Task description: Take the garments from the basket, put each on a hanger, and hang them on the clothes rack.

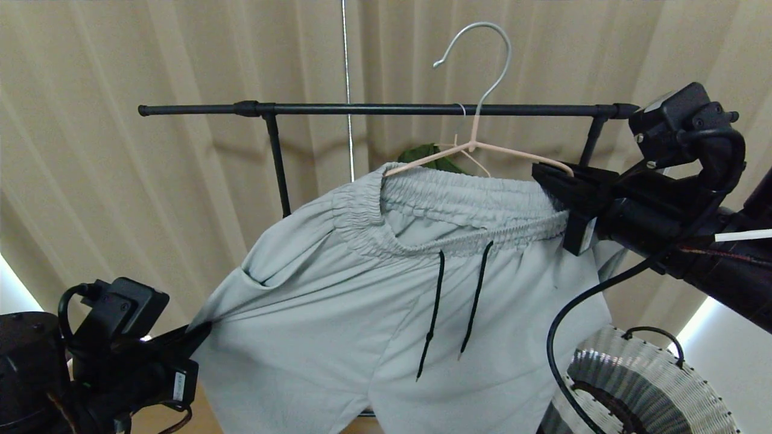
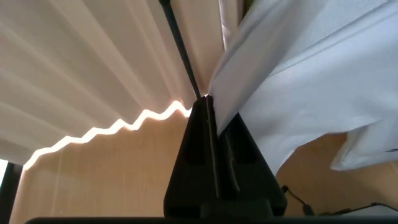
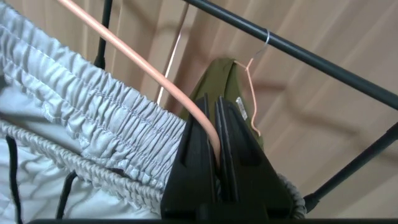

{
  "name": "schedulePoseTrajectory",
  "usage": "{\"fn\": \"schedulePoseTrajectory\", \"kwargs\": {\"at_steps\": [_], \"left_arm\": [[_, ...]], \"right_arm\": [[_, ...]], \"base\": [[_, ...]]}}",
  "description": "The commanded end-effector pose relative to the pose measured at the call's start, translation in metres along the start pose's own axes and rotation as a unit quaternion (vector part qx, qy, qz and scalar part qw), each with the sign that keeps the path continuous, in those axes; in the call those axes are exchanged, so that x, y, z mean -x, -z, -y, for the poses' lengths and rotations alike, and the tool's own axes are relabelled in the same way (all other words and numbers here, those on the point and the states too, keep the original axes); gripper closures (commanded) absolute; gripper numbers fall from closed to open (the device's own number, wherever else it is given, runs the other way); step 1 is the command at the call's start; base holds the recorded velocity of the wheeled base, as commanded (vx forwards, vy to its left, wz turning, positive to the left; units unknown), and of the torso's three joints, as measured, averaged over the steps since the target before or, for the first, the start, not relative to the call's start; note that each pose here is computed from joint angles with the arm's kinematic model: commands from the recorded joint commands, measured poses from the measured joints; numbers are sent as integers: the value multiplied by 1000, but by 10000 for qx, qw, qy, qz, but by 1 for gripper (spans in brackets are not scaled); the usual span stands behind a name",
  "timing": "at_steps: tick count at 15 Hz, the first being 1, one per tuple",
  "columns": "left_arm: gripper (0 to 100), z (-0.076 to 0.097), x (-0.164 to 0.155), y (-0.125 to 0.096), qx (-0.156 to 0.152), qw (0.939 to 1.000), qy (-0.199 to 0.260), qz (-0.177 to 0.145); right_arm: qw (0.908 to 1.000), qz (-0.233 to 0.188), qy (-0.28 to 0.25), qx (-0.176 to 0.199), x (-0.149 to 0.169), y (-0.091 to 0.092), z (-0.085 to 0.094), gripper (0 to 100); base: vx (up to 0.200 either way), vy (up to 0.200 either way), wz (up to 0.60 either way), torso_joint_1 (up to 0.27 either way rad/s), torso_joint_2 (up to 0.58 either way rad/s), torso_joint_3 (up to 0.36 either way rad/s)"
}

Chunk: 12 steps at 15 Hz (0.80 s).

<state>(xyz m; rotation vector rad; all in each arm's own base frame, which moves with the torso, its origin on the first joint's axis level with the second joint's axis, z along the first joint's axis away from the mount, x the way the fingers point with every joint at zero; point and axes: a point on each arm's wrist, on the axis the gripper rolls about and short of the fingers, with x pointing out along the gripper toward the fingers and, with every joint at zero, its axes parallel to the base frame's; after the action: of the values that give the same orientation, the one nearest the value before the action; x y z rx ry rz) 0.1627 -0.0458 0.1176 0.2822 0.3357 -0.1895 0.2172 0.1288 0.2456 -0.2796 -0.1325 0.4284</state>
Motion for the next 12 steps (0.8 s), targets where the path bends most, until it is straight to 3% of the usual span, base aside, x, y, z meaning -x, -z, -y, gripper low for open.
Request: {"fn": "schedulePoseTrajectory", "kwargs": {"at_steps": [1,2,4,8,9,12], "left_arm": [[100,-1,2,-1,12,10000,-25,48],[0,0,4,-1,7,10000,0,70],[0,-1,7,-3,41,9998,-5,170],[0,-4,34,-9,123,9951,465,859],[0,-6,43,-11,133,9930,475,1071],[0,-9,50,-12,168,9916,332,1242]], "right_arm": [[10000,39,15,-3,-2,-2,0,100],[10000,39,15,-3,-3,-2,0,100],[10000,-24,11,3,-5,1,-1,100],[9993,-317,184,45,-5,13,7,100],[9979,-601,246,78,-2,26,9,100],[9887,-1344,641,159,10,52,12,100]], "base": [[0,0,0,0,0,0],[0,0,0,0,0,0],[0,0,0,0,0,0],[0,0,0,0,0,0],[0,0,0,0,0,0],[0,0,0,0,0,0]]}}
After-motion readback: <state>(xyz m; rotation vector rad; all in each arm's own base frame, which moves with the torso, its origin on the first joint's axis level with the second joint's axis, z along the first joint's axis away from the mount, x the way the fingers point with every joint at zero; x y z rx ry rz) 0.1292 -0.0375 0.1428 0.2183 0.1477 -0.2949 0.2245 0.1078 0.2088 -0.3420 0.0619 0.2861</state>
